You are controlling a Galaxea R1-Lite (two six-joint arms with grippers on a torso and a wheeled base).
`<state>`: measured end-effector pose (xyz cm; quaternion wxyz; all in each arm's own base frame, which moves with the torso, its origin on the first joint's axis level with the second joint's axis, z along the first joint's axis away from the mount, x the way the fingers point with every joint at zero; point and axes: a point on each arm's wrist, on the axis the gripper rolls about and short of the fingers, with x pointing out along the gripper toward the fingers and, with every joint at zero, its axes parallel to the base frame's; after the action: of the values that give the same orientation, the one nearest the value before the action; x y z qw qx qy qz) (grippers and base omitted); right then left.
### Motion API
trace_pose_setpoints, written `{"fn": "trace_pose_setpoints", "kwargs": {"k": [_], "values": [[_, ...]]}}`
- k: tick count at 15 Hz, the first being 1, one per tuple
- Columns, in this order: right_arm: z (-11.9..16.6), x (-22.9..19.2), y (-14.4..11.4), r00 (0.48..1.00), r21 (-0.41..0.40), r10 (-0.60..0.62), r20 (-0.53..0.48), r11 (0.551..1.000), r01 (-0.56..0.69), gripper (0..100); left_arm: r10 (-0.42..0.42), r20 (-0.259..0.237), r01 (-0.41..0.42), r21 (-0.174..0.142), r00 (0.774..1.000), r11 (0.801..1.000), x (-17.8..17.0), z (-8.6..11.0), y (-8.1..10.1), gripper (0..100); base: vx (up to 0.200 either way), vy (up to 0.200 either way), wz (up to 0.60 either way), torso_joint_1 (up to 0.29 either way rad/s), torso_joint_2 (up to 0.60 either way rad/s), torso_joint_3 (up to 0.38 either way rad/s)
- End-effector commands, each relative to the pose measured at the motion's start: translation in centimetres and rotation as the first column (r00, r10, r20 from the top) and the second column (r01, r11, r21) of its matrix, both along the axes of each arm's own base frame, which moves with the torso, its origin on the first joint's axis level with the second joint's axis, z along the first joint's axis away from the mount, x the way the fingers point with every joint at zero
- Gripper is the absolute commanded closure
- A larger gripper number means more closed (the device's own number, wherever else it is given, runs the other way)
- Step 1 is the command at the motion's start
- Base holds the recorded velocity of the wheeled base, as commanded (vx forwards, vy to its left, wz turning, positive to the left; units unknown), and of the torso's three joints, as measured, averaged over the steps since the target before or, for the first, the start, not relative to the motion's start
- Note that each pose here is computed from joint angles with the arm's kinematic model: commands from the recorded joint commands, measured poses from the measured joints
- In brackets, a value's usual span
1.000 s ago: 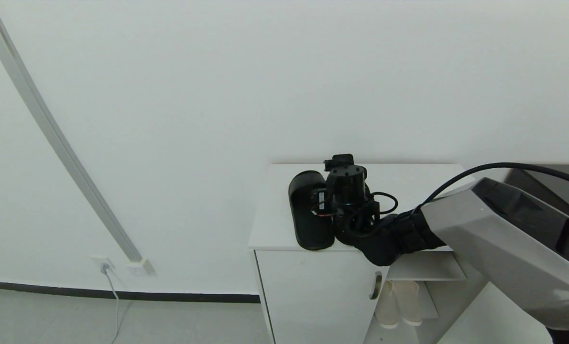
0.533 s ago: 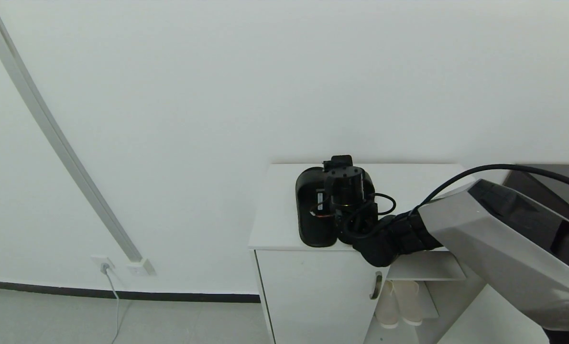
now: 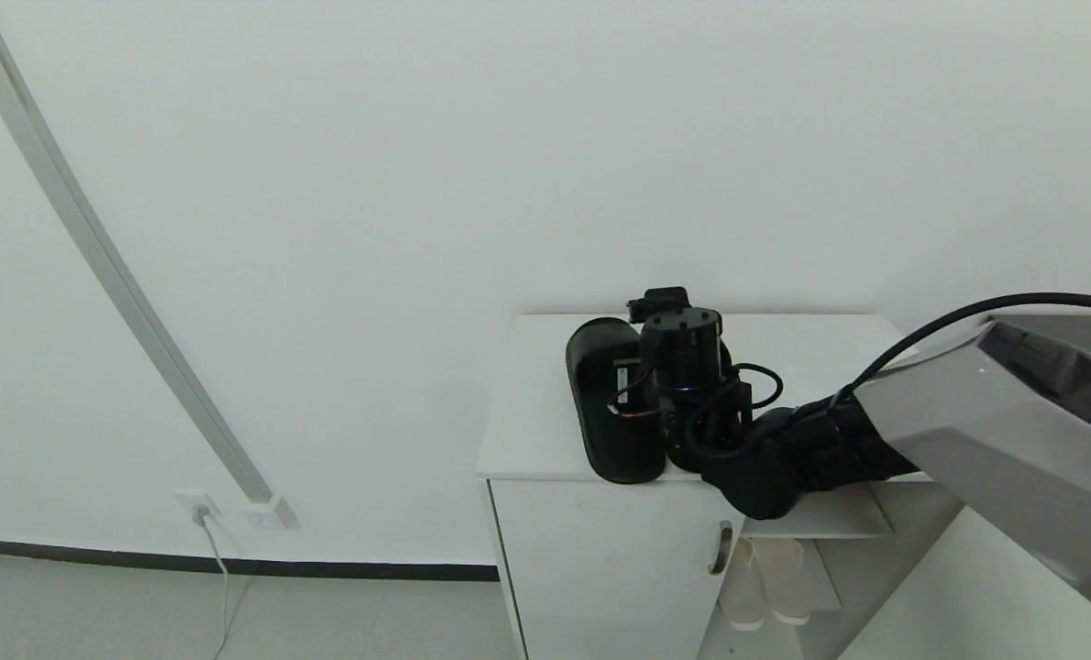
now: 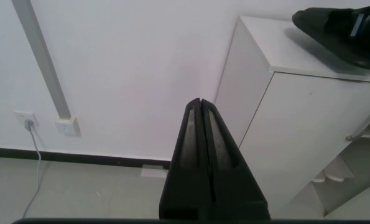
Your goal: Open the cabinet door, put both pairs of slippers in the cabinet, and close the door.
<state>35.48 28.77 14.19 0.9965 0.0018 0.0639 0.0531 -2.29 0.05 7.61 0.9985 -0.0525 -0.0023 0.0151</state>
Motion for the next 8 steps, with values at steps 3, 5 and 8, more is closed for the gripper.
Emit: {"fn": "trace_pose_setpoints", "kwargs": {"k": [3,5,8], "values": [[4.7,-5.1,-3.5,0.993,0.031,0.116,0.017,0.993,-0.116,100,0.000,0.000,0.000,0.001,1.000,1.000,0.0,0.0,0.0,100,0.000,0.000,0.00,0.000,0.00,0.000],[5.4,-7.7,-5.4,0.984,0.007,0.176,0.000,0.984,-0.176,100,0.000,-0.001,0.000,0.001,1.000,1.000,0.0,0.0,0.0,100,0.000,0.000,0.00,0.000,0.00,0.000],[6.1,-13.6,-9.5,0.934,-0.017,0.357,-0.022,0.934,-0.358,100,0.002,-0.002,-0.002,0.004,1.000,1.000,0.0,0.0,0.0,100,0.000,0.000,0.00,0.000,0.00,0.000]]}}
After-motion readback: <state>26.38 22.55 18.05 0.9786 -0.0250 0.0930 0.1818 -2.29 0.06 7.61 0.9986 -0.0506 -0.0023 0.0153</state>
